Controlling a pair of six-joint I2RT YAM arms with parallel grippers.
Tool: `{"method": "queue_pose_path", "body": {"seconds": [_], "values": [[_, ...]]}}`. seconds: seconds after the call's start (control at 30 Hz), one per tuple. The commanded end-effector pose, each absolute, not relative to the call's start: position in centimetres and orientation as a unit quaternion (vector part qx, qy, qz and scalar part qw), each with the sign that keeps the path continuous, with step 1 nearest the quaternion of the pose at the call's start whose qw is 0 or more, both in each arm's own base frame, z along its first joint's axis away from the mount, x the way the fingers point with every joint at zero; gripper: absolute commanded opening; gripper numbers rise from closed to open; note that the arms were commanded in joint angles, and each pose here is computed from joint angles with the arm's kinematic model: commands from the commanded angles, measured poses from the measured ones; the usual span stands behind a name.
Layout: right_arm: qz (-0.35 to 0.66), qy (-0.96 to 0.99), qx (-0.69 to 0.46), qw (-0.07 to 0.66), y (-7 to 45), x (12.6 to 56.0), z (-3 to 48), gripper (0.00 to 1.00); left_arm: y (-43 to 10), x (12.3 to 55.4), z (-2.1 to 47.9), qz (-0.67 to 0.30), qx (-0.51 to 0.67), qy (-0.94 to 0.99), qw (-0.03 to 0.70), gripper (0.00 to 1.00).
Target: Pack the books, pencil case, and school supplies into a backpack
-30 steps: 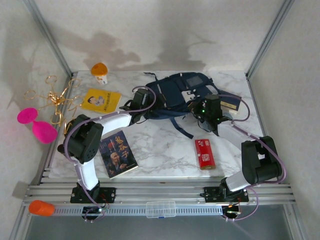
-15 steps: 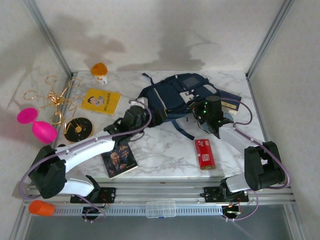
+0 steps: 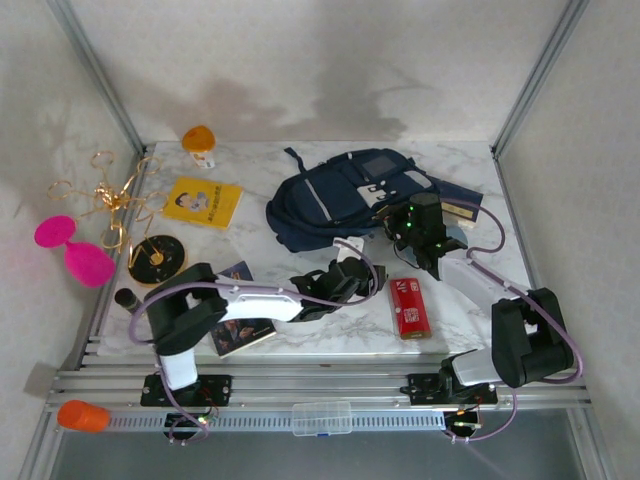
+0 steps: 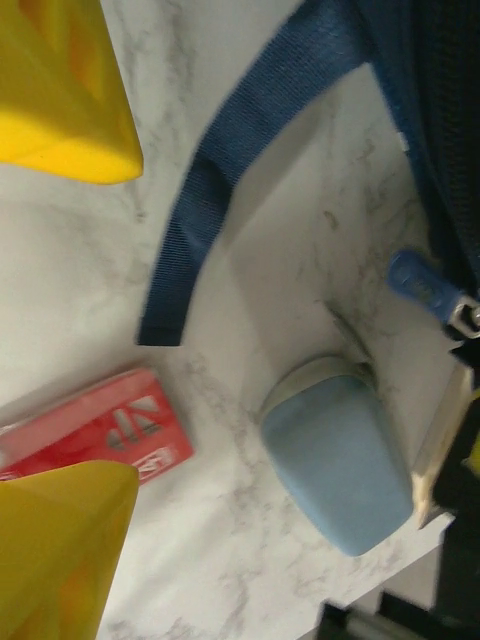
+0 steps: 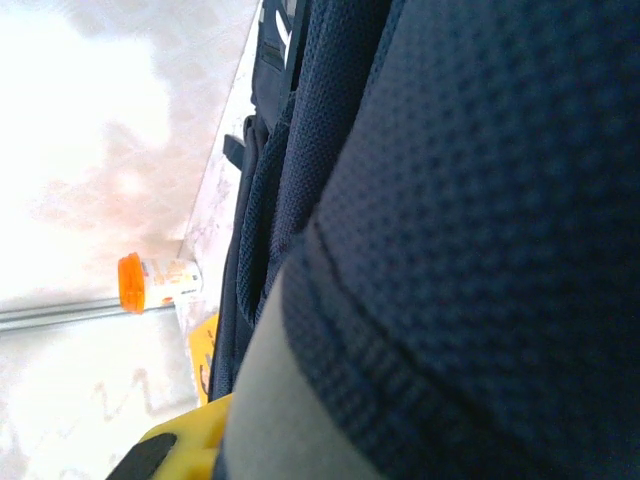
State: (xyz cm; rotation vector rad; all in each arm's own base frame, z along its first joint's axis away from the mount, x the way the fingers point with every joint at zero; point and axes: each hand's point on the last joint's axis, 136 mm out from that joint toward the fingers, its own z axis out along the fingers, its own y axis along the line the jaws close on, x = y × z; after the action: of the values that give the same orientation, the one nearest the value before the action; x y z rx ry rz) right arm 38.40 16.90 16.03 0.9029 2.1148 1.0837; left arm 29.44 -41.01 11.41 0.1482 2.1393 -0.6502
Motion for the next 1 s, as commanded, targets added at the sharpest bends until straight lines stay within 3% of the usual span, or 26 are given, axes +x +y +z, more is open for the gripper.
{"method": "queue_pose_path", "body": {"seconds": [0.0, 0.17, 0.47, 0.63, 0.97], "values": [[0.451, 0.769, 0.32, 0.32, 17.8, 38.5, 19.6, 0.0, -41.1, 32.6, 13.4, -0.246, 0.014, 0.824, 0.51, 0.71], [0.452, 0.769, 0.319, 0.321, 17.8, 38.4, 19.8, 0.0, -40.2, 35.2, 12.2, -0.212, -0.027, 0.818, 0.534, 0.67], [0.448, 0.771, 0.32, 0.321, 17.6, 38.1, 19.5, 0.0, -42.2, 37.8, 12.3, -0.22, -0.001, 0.812, 0.541, 0.58], [0.448, 0.772, 0.32, 0.319, 17.7, 38.0, 19.2, 0.0, -42.2, 39.0, 12.3, -0.207, -0.003, 0.812, 0.545, 0.46], [0.442, 0.775, 0.32, 0.32, 17.6, 38.2, 19.1, 0.0, -42.4, 38.9, 13.8, -0.229, 0.013, 0.805, 0.547, 0.07]]}}
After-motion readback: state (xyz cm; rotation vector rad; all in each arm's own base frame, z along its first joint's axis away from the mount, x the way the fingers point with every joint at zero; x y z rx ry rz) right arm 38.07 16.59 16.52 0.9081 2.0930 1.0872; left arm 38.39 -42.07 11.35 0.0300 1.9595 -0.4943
